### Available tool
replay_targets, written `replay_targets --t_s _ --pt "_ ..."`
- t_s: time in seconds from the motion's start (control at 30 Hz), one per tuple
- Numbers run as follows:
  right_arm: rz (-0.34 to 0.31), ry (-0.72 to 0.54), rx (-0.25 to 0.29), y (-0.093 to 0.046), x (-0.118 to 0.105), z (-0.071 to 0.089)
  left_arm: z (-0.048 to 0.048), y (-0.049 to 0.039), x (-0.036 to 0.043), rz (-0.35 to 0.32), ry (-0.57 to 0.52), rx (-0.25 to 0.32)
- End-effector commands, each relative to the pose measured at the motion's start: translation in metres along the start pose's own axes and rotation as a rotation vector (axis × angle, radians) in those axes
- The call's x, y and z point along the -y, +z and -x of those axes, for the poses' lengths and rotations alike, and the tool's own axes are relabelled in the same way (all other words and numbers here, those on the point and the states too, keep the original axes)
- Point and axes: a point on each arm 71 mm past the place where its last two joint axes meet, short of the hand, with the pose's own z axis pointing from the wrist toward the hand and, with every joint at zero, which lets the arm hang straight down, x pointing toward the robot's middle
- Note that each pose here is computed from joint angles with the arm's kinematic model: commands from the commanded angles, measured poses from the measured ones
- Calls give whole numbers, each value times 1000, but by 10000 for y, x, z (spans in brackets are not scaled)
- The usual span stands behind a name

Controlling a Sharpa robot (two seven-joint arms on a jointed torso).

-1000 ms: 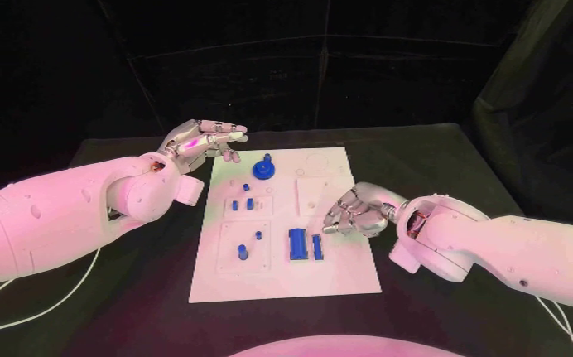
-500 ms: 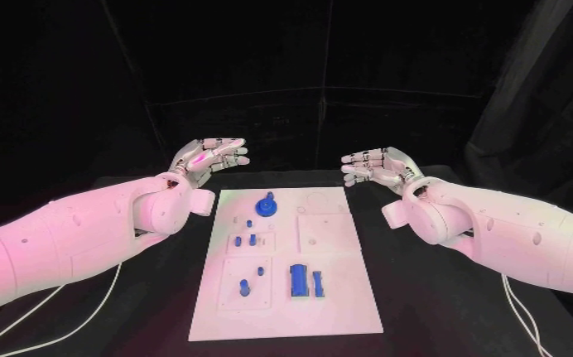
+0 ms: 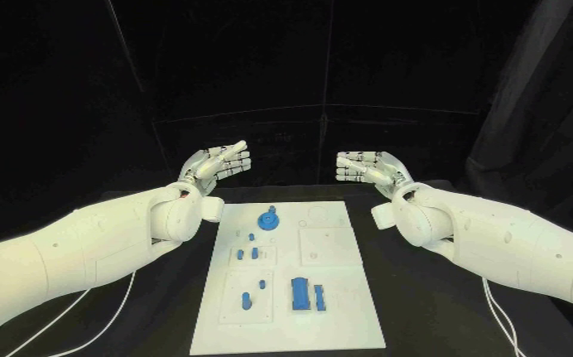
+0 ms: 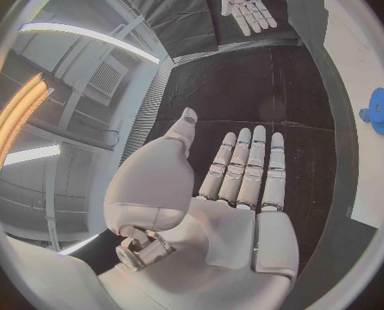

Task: Assemble the parts on the task board

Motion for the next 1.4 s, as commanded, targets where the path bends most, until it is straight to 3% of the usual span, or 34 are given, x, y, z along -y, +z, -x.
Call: replay_targets --t_s 0.03,0.37,0.5,0.7,0.87,1.4 --pt "11 11 30 -24 -27 -62 -41 -36 -13 -3 20 19" --pt "17 66 157 -289 -84 -360 -299 -342 -117 -3 80 106" --pt "7 82 209 -423 -113 -481 -427 -515 -116 -15 112 152" --pt "-4 90 248 -536 -139 -573 -542 -684 -85 -32 141 196" --pt "-6 91 252 -549 -142 -583 -574 -734 -71 -38 150 209" --pt "-6 91 252 -549 -142 -583 -574 -736 -70 -38 150 210"
